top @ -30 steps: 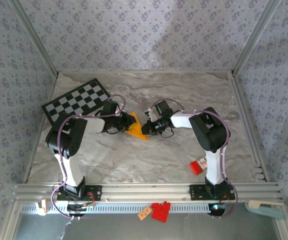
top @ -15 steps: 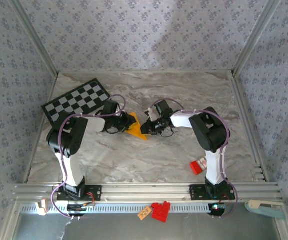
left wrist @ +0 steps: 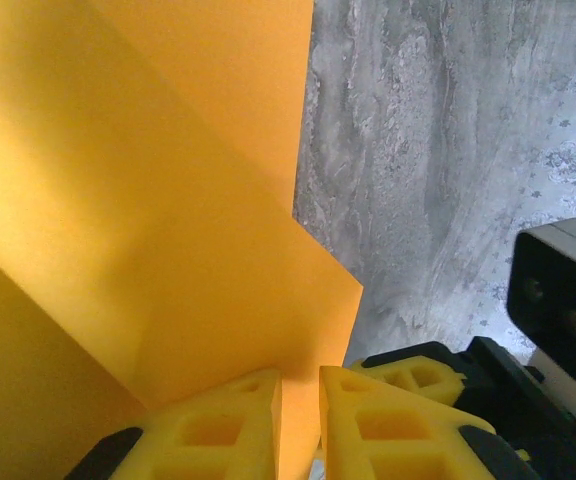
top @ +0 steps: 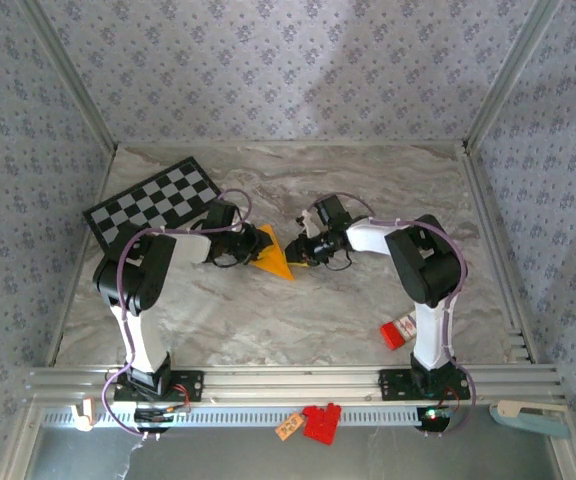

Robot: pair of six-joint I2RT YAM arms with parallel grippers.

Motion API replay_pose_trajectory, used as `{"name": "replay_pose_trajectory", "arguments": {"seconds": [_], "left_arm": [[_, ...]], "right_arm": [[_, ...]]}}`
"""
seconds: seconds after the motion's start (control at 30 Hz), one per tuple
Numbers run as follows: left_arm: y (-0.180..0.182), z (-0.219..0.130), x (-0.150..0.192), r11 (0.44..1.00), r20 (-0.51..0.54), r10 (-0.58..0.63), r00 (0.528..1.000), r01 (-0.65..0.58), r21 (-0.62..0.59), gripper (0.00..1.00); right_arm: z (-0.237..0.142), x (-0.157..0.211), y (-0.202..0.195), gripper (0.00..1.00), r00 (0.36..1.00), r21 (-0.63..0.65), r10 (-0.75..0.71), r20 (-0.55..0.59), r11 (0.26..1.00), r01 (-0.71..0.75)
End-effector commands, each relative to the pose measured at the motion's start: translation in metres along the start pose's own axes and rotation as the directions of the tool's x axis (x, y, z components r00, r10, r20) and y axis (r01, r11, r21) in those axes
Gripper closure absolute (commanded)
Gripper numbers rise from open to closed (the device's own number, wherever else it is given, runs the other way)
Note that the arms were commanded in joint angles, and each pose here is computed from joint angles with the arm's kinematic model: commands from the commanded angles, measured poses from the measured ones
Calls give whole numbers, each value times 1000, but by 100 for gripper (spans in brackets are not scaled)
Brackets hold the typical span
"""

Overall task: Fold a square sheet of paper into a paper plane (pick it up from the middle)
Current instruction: Fourth fold the wing at the center of the table.

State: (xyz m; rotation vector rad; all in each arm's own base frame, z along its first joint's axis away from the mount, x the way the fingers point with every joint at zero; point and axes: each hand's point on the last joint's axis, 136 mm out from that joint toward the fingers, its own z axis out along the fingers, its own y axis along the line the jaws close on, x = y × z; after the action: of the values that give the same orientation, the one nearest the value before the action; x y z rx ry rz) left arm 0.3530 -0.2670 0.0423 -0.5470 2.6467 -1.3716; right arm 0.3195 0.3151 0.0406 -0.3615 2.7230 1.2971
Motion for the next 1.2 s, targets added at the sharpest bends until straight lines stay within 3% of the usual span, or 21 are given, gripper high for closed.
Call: {"name": "replay_pose_trajectory", "arguments": {"seconds": [0.0, 0.57, 1.17], "left_arm": [[-6, 1, 2, 999, -19, 33, 999, -33, 12, 82], [-3, 1, 3, 1000, -25, 28, 999, -28, 1, 82], [0, 2, 4, 1000, -27, 22, 999, -22, -7, 82]], "right_arm": [[-10, -1, 7, 73, 1000, 8, 11, 9, 1000, -11], [2, 19, -3, 82, 998, 27, 24, -62, 999, -23], [7, 43, -5, 84, 991, 21, 31, -128, 999, -29]]}}
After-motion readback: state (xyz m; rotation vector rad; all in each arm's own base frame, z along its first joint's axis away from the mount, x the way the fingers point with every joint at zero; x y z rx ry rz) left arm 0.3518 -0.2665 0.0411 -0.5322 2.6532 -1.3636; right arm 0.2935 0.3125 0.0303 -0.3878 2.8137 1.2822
